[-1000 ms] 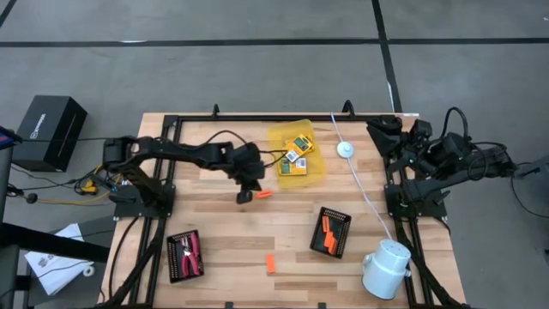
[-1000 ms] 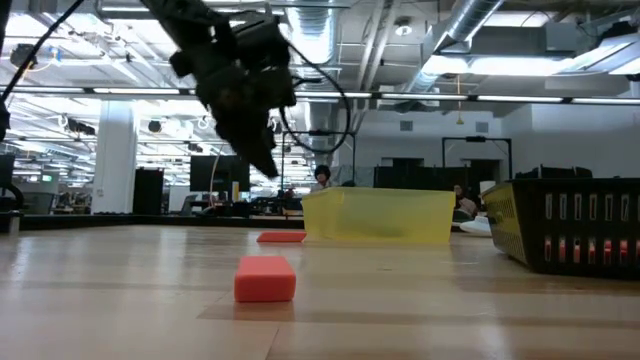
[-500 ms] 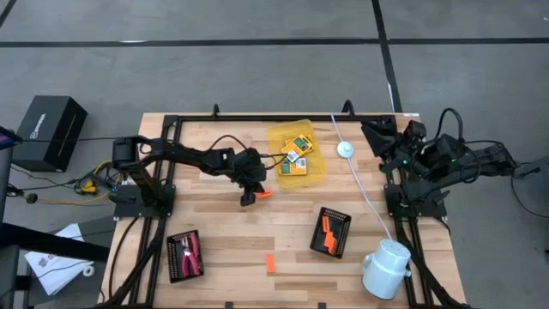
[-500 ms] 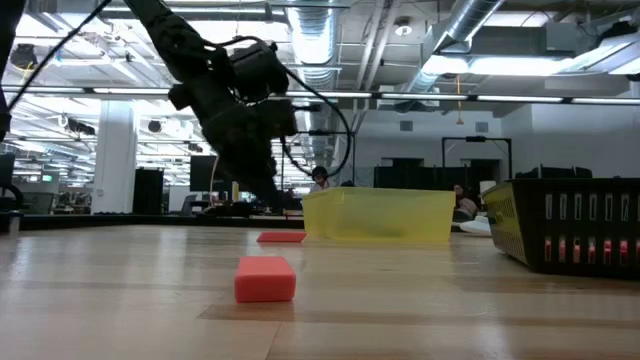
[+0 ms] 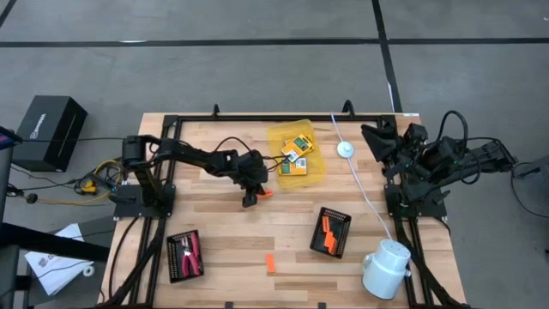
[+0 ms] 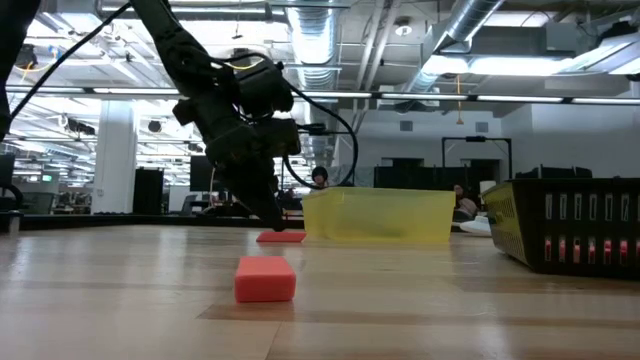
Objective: Pick & Place School Supplies
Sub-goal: Put the orange eraser into the right black bin
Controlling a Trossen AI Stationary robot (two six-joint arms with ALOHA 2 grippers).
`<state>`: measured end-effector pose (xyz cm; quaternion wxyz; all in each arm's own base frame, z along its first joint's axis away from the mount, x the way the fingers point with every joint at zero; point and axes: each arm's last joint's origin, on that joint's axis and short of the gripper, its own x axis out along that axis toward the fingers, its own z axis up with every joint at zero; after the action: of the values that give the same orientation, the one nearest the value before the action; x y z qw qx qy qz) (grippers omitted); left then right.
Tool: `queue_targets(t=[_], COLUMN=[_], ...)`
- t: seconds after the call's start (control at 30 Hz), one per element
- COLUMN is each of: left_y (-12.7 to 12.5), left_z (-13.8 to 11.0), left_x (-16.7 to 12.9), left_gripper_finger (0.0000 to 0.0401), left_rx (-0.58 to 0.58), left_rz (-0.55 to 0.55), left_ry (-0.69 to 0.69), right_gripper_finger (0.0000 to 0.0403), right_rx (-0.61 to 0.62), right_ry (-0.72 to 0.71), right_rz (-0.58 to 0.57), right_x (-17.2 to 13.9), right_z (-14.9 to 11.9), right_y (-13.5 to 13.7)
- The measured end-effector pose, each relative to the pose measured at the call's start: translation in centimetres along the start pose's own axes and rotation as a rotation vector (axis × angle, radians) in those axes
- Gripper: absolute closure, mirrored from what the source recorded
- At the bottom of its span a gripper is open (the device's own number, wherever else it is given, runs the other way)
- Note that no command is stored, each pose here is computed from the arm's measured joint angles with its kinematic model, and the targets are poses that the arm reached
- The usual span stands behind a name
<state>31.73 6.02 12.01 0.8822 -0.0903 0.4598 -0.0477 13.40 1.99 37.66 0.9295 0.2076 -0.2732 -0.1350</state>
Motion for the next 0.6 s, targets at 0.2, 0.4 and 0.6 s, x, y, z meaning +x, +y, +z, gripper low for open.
queue_targets(t=[0.2, 0.4, 0.6], left_y=[0.9, 2.2, 2.9], left_z=[0.0, -0.1, -0.2], left_x=[-0.6, -1.0, -1.2], left_gripper_finger=[0.0401, 0.0401, 0.0401], left_rx=[-0.023, -0.051, -0.07], left_rz=[0.022, 0.059, 0.04], left_ry=[-0.013, -0.017, -0.026], right_gripper_finger=[0.0291, 0.0291, 0.0291], right_rx=[-0.001, -0.002, -0.002], right_ry=[-0.001, -0.001, -0.001], right_rz=[-0.004, -0.004, -0.004], right_x=[0.0, 0.0, 0.0], right_z=[0.0, 0.0, 0.0], right_y=[0.0, 0.0, 0.0])
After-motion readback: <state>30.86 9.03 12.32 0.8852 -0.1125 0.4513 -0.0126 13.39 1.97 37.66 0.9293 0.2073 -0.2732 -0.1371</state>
